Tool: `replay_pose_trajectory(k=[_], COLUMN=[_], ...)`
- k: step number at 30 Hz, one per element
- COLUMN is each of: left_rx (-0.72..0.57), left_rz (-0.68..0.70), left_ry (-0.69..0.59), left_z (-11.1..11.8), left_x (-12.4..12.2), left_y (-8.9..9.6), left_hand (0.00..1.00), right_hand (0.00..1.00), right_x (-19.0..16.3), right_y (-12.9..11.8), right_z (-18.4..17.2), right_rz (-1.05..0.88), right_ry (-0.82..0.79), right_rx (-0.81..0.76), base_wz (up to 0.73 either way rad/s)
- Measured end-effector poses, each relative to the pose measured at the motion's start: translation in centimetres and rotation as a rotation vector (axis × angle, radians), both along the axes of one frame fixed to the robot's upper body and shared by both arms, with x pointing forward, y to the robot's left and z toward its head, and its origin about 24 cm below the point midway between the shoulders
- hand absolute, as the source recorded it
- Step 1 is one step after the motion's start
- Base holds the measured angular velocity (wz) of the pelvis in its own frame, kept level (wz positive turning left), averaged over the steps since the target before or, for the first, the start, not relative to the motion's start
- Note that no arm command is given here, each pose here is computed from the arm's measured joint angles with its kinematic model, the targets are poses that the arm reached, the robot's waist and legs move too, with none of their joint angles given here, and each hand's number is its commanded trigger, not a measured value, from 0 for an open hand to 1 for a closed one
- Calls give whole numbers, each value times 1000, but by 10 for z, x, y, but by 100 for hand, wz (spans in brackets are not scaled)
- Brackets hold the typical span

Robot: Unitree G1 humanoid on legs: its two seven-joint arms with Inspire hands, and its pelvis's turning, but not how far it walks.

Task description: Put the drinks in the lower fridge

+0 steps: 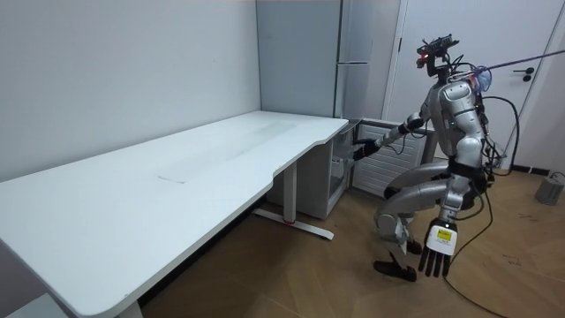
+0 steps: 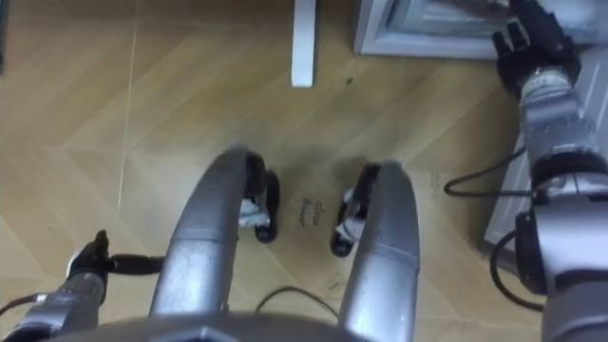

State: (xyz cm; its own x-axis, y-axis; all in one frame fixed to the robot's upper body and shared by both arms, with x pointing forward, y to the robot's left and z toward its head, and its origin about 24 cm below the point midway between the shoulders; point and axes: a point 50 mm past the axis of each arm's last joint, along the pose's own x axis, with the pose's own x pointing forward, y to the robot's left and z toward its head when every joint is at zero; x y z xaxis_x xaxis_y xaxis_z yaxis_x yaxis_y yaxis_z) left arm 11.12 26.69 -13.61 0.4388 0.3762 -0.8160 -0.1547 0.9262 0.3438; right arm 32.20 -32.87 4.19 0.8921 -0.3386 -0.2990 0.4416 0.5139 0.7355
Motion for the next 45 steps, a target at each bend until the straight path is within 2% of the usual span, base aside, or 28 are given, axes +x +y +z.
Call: replay_pose_trajectory(k=[7, 12, 20, 26, 37, 45], left_rx=[-10, -20, 33, 58, 24, -16], left_rz=[-12, -24, -16, -7, -7, -35], left_ry=[-5, 25, 75, 65, 114, 94], left_z=[0, -2, 2, 6, 6, 6], left_x=[-1, -16, -45, -51, -77, -72], left_y=[1, 0, 22, 29, 26, 21], left_hand=[0, 0, 0, 0, 0, 0], right_hand=[0, 0, 0, 0, 0, 0], right_x=[0, 2, -1, 5, 2, 2], right_y=[-5, -5, -15, -15, -19, -20], right_z=[4, 9, 13, 23, 22, 23], right_rz=[-35, -71, -164, -214, -262, -277], right_ry=[9, 32, 74, 86, 103, 92], right_rx=[-14, -16, -31, -21, -23, -69], base_wz=[4, 3, 23, 11, 5, -2])
